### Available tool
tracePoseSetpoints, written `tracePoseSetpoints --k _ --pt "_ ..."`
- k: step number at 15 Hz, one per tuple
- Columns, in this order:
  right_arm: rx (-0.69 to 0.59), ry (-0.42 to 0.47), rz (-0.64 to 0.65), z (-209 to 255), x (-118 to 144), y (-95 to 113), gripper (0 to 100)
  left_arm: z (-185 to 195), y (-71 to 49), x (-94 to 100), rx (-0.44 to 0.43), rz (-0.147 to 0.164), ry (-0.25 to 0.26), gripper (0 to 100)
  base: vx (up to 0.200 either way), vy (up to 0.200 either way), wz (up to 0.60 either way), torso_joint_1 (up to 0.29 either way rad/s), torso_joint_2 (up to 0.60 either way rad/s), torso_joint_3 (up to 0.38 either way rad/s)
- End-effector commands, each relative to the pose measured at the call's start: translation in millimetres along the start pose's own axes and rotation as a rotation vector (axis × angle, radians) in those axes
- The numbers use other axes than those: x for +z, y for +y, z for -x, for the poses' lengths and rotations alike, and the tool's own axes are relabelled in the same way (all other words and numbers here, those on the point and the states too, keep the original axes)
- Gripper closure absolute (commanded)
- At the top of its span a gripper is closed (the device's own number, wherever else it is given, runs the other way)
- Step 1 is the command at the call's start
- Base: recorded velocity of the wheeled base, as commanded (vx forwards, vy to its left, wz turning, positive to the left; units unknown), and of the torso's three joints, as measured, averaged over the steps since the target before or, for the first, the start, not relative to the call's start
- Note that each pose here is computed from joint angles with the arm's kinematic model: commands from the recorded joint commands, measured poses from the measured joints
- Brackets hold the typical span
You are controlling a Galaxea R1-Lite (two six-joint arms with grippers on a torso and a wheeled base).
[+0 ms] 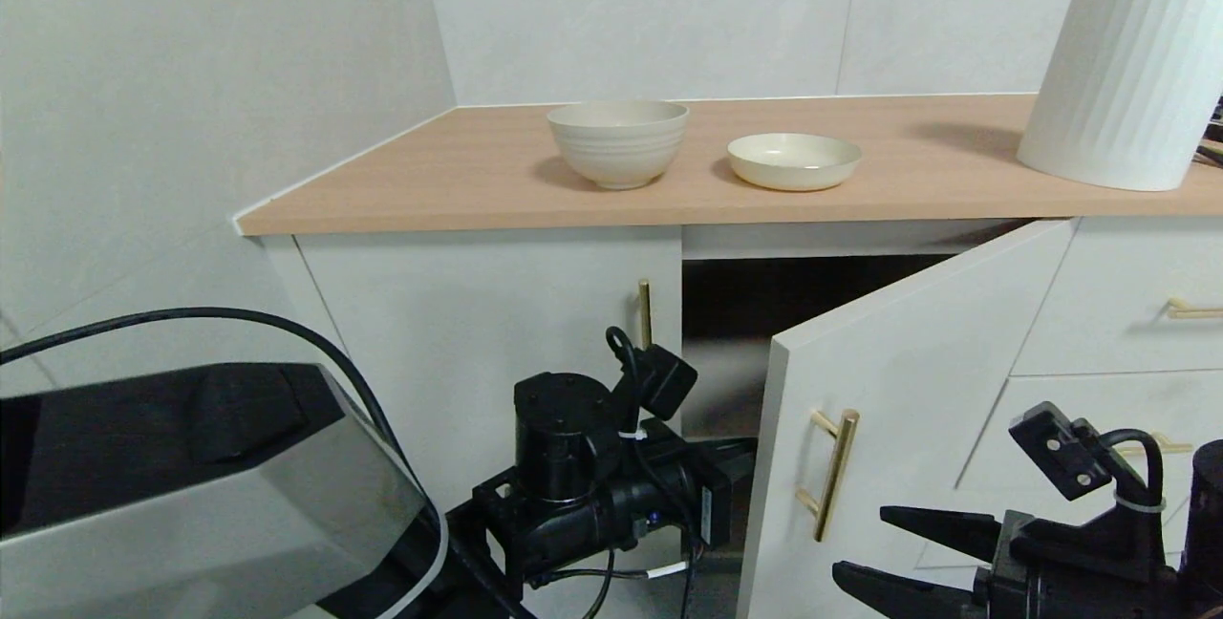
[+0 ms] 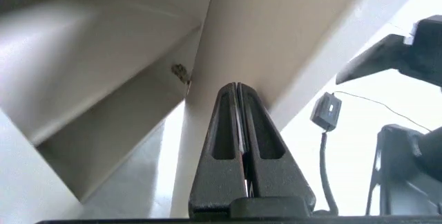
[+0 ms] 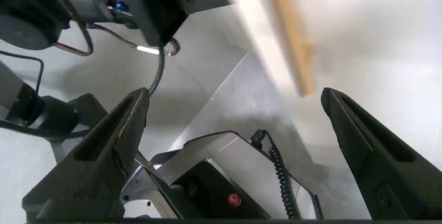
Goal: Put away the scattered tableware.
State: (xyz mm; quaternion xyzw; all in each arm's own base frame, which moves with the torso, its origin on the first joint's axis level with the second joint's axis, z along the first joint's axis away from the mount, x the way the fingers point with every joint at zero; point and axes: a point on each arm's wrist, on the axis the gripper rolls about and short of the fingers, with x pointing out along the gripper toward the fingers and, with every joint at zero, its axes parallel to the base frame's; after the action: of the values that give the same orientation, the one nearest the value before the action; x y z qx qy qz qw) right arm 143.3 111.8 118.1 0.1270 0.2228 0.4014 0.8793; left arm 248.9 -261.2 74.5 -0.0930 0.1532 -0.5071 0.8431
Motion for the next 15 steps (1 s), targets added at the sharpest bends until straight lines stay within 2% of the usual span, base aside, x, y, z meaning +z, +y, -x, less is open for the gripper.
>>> tracePoseSetpoints --k 1,4,7,10,13,15 --pt "0.003 0.003 0.000 -0.4 -0.6 0.4 0 -2.5 0.6 -1.2 -0.001 0.002 0.005 100 0.000 0.000 0.00 0.000 0.00 0.000" --pt "0.005 0.006 0.001 -0.8 -1.0 1.0 0 -28.8 8.2 1.3 -0.003 -0.001 -0.008 100 0.000 0.000 0.00 0.000 0.00 0.000" --pt "0.006 0.007 0.001 -0.8 -1.0 1.0 0 -38.0 7.6 12.2 -0.007 -0.002 -0.004 100 0.000 0.000 0.00 0.000 0.00 0.000" --pt "0.009 0.009 0.001 0.5 -2.2 1.4 0 -39.5 4.6 12.5 -0.013 -0.002 0.003 100 0.000 0.000 0.00 0.000 0.00 0.000" --pt "0.052 0.032 0.017 3.3 -7.9 9.9 0 -41.1 4.5 14.9 -0.012 -0.001 0.005 100 -0.200 0.000 0.00 0.007 0.01 0.004" --pt "0.075 0.037 0.024 4.9 -8.9 14.5 0 -49.1 6.1 18.5 -0.013 -0.005 -0.012 100 0.000 0.000 0.00 0.000 0.00 0.000"
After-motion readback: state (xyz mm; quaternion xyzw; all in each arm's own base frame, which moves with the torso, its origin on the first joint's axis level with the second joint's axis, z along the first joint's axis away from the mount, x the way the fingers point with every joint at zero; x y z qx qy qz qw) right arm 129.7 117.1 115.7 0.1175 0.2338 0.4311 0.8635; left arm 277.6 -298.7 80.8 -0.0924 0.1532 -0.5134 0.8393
